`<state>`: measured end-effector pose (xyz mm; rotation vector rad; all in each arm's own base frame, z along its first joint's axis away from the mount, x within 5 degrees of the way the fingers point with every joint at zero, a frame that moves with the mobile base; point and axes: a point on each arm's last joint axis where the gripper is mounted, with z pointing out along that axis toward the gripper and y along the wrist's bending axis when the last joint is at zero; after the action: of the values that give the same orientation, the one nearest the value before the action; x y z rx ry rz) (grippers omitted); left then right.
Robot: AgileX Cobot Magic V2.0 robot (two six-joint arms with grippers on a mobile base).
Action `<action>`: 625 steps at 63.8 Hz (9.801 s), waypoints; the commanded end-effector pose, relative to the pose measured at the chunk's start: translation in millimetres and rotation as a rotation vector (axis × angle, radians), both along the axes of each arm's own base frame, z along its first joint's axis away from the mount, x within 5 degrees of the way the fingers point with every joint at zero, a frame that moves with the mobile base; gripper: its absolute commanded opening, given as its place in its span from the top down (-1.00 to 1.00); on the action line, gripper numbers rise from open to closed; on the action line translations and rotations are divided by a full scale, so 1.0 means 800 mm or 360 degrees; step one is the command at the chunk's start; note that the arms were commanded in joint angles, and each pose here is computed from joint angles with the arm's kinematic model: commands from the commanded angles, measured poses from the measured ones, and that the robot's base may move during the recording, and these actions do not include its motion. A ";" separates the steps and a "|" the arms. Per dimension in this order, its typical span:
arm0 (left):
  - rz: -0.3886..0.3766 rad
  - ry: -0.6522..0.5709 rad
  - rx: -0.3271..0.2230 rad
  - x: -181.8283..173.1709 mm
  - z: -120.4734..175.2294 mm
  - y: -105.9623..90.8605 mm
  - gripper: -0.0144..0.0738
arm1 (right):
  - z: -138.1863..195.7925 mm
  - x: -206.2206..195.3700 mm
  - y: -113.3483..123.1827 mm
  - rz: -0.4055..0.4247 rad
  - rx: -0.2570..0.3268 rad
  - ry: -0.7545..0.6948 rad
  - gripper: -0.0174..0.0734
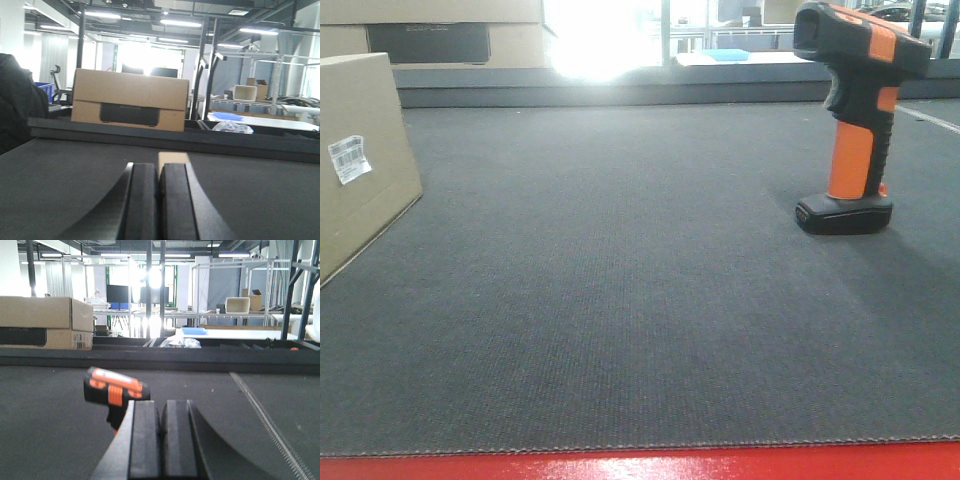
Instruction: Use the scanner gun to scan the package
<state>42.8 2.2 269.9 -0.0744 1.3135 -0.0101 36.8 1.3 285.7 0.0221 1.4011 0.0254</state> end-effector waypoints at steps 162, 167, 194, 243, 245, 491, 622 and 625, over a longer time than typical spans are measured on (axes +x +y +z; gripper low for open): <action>-0.0177 0.2378 0.0153 0.425 0.064 -0.001 0.67 | 0.094 0.083 0.015 0.0217 -0.0007 0.0456 -0.62; -0.0177 0.2378 0.0153 0.425 0.064 -0.001 0.92 | 0.094 0.083 0.015 0.0217 -0.0007 0.0456 -0.62; -0.0577 0.2160 -0.0257 0.398 0.116 -0.037 0.92 | 0.094 0.083 0.015 0.0217 -0.0007 0.0456 -0.62; -0.0901 0.1996 -0.0553 0.379 0.153 -0.062 0.92 | -0.025 0.131 0.015 0.0129 0.0006 0.0470 -0.62; -0.0901 0.1996 -0.0553 0.379 0.153 -0.062 0.92 | -0.026 0.135 0.015 0.0123 0.0015 0.0475 -0.62; -0.0816 0.2021 -0.0470 0.379 0.149 -0.056 0.92 | 0.069 0.341 0.065 0.0203 -0.0661 0.0417 0.96; -0.0813 0.2022 -0.0468 0.379 0.149 -0.056 0.92 | -0.009 0.316 0.048 0.0075 0.0161 0.0157 0.97; -0.0816 0.2022 -0.0467 0.379 0.149 -0.057 0.92 | -0.014 0.321 0.048 0.0066 0.0156 0.0136 0.97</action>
<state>349.1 -42.4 381.6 0.0217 2.5904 -0.6758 288.9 40.7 270.6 0.0738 1.5937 0.1401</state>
